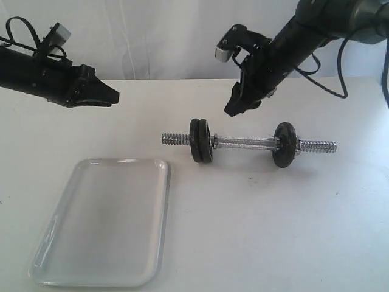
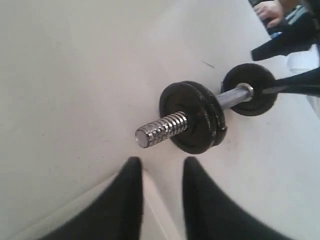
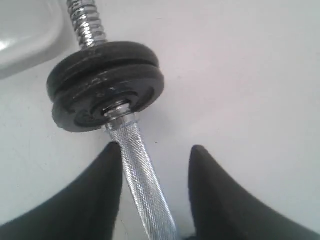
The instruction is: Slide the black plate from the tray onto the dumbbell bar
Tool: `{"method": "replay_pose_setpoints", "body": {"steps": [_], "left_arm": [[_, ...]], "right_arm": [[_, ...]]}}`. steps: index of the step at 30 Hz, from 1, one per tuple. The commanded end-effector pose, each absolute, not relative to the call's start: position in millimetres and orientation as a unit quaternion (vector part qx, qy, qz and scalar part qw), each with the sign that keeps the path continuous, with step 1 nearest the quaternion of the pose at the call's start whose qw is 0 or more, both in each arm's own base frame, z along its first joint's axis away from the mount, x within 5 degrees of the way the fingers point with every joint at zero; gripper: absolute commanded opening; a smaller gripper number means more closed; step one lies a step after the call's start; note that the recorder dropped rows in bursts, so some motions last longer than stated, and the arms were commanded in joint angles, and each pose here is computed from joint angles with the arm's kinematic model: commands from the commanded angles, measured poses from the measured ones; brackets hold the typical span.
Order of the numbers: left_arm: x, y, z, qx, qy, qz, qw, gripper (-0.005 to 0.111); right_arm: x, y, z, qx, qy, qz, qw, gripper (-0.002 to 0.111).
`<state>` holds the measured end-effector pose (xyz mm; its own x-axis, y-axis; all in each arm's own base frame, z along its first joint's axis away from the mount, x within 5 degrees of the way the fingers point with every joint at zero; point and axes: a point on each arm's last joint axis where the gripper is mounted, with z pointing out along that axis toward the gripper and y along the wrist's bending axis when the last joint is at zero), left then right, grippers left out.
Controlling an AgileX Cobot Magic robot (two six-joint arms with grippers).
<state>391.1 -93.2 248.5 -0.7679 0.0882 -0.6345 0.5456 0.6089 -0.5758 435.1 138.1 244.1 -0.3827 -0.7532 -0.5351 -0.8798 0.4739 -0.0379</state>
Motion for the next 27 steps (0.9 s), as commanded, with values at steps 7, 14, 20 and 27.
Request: {"method": "replay_pose_setpoints", "body": {"steps": [7, 14, 20, 27], "left_arm": [[380, -61, 285, 0.104, 0.951, -0.214, 0.199, 0.0], [370, -32, 296, 0.047, 0.991, -0.06, 0.111, 0.0], [361, -26, 299, 0.054, 0.995, -0.026, 0.078, 0.0], [351, -24, 308, 0.057, 0.996, -0.015, 0.067, 0.0]], "right_arm": [[426, 110, 292, -0.315, 0.91, 0.068, 0.259, 0.0], [420, 64, 290, -0.13, 0.974, 0.035, 0.181, 0.0], [417, 25, 288, -0.033, 0.99, 0.013, 0.139, 0.0], [411, 12, 300, -0.007, 0.988, 0.02, 0.152, 0.0]]}}
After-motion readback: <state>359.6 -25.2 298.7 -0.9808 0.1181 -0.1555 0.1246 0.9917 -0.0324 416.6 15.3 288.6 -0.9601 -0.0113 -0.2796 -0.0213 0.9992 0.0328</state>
